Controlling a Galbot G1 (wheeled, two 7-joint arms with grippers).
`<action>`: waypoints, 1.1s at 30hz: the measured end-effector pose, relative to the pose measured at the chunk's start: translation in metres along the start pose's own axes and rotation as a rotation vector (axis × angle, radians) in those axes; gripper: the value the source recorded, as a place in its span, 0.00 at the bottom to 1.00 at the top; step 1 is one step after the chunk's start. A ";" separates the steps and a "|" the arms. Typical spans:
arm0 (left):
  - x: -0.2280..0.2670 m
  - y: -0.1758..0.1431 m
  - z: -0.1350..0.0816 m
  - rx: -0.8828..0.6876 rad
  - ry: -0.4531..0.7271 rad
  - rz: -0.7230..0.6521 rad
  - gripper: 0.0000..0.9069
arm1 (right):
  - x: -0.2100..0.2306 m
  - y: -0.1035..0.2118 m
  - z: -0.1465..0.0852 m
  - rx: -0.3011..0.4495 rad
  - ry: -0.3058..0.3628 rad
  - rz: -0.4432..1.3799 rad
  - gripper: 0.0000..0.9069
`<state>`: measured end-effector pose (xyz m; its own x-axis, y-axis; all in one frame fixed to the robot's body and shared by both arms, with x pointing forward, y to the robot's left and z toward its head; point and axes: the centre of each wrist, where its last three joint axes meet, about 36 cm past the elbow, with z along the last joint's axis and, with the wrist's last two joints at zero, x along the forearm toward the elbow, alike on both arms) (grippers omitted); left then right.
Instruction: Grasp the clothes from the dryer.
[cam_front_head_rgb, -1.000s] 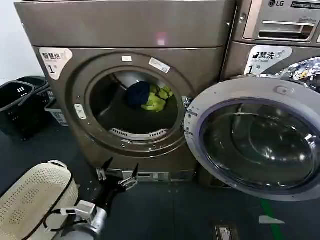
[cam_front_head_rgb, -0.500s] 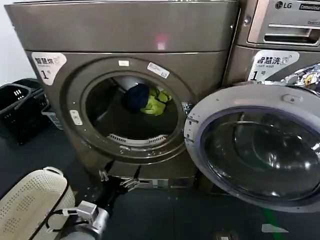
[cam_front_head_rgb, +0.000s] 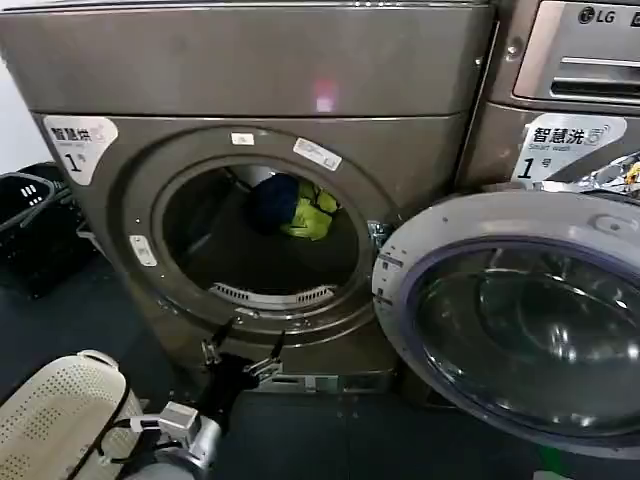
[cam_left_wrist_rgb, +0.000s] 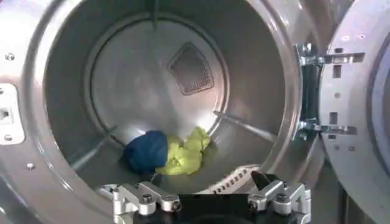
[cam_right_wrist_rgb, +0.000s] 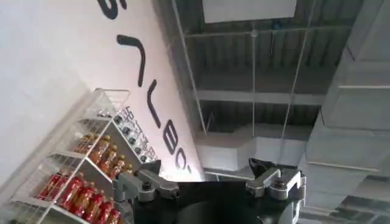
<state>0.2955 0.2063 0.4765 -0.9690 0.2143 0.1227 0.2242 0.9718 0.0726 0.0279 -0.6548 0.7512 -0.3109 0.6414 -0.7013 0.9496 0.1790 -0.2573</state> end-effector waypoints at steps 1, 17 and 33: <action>0.000 0.000 0.000 0.000 0.000 0.000 1.00 | 0.000 0.000 0.000 0.000 0.000 0.000 1.00; -0.002 -0.002 0.002 0.002 0.005 0.007 1.00 | 0.000 -0.001 -0.002 0.002 -0.003 0.000 1.00; -0.002 -0.004 0.002 0.011 -0.016 0.018 1.00 | 0.000 -0.003 -0.003 0.002 -0.004 -0.001 1.00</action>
<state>0.2965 0.2018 0.4735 -0.9664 0.2334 0.1078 0.2407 0.9687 0.0600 0.0252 -0.6537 0.7540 -0.3116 0.6387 -0.7035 0.9493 0.1776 -0.2592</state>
